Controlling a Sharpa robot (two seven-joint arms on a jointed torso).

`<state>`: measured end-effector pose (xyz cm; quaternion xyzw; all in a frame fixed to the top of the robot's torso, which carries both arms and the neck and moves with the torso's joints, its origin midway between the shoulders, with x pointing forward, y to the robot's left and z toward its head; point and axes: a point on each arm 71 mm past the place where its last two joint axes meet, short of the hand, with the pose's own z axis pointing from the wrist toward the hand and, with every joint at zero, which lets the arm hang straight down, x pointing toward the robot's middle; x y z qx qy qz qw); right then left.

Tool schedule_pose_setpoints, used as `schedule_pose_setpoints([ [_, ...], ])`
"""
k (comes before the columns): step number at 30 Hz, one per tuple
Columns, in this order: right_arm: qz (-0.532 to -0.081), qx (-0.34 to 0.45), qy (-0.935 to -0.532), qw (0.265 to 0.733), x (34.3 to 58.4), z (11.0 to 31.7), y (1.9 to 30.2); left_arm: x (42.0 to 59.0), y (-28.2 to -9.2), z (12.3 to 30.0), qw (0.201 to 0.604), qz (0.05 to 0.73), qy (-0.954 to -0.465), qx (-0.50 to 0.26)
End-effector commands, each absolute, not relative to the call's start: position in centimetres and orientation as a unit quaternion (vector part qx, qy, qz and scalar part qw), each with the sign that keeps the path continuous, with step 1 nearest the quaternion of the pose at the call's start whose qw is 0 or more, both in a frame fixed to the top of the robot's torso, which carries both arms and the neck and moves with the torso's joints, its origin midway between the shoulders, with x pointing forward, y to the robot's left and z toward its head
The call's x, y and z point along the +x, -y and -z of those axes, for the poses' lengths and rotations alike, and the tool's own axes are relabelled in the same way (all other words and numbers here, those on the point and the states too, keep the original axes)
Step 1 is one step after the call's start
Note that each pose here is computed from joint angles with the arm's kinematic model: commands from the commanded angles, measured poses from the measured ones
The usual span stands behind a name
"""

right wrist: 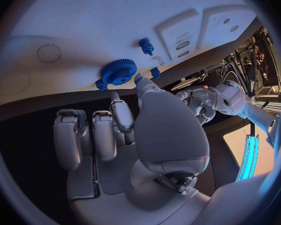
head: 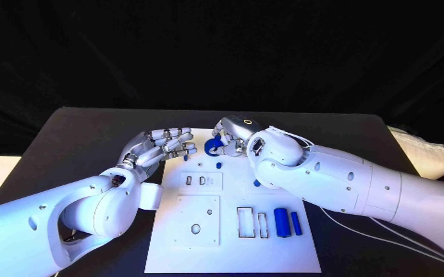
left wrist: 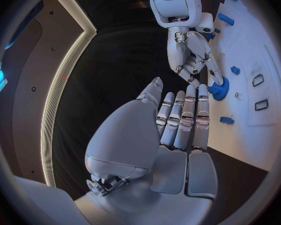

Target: Assemble the parts on the task board

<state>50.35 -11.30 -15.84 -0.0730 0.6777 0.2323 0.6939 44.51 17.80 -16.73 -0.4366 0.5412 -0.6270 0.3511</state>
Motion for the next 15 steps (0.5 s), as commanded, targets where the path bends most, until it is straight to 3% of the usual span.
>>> schedule_pose_setpoints([
  [1,-0.231,-0.071,-0.683,0.690,50.4,16.0,11.3,44.5,-17.6,16.6,0.346,0.633,-0.540,-0.433],
  [8,-0.235,-0.060,-0.681,0.691,50.4,15.9,11.6,44.5,-17.7,16.6,0.347,0.633,-0.540,-0.433],
  [15,-0.287,-0.016,-0.635,0.717,49.6,14.8,13.8,44.6,-17.9,16.6,0.348,0.631,-0.540,-0.434],
])
